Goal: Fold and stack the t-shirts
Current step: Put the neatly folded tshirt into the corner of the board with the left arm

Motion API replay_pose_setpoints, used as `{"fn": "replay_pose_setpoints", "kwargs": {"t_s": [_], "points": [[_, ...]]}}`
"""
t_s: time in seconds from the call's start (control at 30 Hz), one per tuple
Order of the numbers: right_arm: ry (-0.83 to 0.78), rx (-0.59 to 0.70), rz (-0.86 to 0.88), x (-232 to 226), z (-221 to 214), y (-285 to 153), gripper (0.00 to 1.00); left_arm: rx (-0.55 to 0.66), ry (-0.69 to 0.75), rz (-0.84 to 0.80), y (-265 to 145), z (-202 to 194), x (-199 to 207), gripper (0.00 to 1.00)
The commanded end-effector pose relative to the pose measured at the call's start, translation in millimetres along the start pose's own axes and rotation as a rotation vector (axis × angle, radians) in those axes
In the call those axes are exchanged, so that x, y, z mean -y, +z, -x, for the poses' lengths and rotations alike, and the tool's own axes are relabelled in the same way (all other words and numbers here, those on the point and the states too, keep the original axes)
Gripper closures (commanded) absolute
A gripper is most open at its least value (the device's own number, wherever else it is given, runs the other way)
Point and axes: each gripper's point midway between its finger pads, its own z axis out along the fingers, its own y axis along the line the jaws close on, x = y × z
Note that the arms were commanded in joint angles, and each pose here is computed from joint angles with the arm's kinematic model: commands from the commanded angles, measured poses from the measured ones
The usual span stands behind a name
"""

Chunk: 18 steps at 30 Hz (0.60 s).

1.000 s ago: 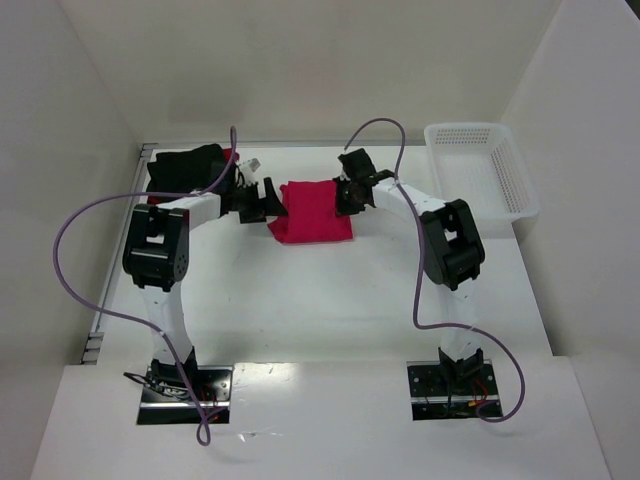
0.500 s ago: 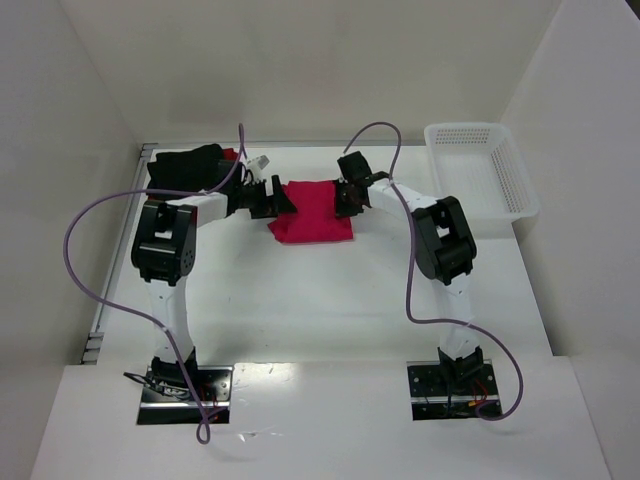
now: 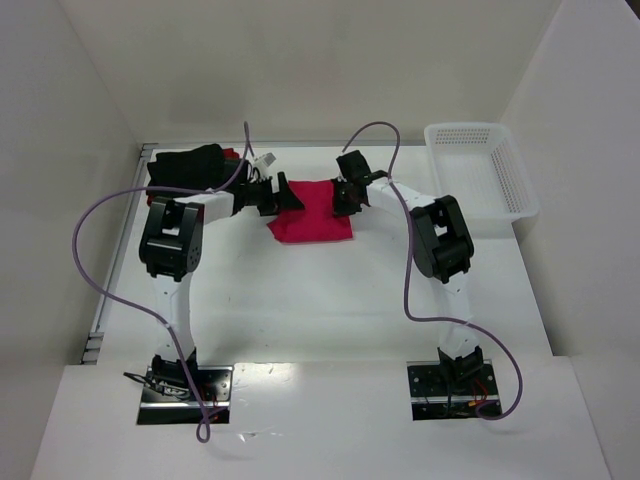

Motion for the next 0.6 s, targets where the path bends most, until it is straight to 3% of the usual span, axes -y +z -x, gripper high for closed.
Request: {"fn": "replay_pose_setpoints", "kwargs": {"t_s": [0.0,0.23,0.57], "points": [[0.007,0.02,0.029,-9,9,5,1.0,-0.079,-0.057,0.113,19,-33,-27,0.01],[0.016,0.015,0.037,-11,8,7,1.0,-0.08,-0.092,0.135,27,-34,-22,0.01],[0.019,0.005,0.059,-18,4,11,1.0,-0.177,-0.119,0.091,51,-62,-11,0.02]]}}
